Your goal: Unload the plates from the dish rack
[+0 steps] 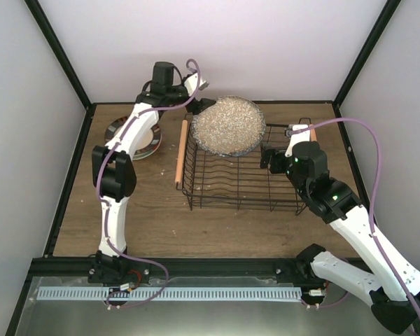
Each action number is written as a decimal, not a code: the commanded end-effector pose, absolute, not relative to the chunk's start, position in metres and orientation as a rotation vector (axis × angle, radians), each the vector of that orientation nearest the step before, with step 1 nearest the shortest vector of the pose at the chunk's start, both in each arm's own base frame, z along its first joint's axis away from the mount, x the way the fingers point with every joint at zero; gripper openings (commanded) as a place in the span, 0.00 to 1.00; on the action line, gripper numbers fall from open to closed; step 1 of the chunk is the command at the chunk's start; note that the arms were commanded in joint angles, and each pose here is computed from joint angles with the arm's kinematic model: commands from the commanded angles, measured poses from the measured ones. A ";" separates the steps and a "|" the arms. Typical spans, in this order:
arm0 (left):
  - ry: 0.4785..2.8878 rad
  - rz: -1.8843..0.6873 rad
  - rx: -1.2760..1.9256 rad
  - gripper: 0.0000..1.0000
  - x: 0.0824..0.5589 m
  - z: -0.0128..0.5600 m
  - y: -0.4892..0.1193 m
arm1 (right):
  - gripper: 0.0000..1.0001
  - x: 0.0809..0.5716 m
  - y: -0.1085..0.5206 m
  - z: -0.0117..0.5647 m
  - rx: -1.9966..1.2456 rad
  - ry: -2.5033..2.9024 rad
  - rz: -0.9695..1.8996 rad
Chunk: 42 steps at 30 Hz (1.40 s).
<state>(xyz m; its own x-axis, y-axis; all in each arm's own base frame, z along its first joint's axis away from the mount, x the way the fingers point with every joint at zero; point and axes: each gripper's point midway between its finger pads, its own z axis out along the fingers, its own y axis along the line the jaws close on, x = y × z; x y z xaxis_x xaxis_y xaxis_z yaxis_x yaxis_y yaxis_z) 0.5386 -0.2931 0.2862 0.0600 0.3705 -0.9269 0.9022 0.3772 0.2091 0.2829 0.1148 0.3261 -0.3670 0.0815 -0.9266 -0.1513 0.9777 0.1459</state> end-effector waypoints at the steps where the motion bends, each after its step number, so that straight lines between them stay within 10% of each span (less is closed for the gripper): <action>1: 1.497 -0.535 1.258 0.74 0.537 0.274 -0.299 | 1.00 0.280 0.106 0.348 -0.002 1.883 0.248; 15: 1.508 -0.642 1.340 0.43 0.513 0.255 -0.323 | 1.00 0.274 0.100 0.346 0.017 1.889 0.242; 23: 1.526 -0.664 1.353 0.05 0.504 0.253 -0.328 | 1.00 0.273 0.099 0.345 0.020 1.893 0.246; 42: 1.244 -0.752 1.236 0.04 0.471 0.377 -0.337 | 1.00 0.268 0.099 0.334 0.027 1.904 0.271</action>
<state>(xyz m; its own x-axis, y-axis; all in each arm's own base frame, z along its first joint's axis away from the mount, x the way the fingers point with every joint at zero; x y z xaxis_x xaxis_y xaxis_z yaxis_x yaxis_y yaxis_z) 0.5107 -0.3225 0.2727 0.0827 0.3909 -0.9167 0.9324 0.2944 0.2096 0.2703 0.1031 0.3331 -0.3516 0.1255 -0.9277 -0.1260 0.9756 0.1797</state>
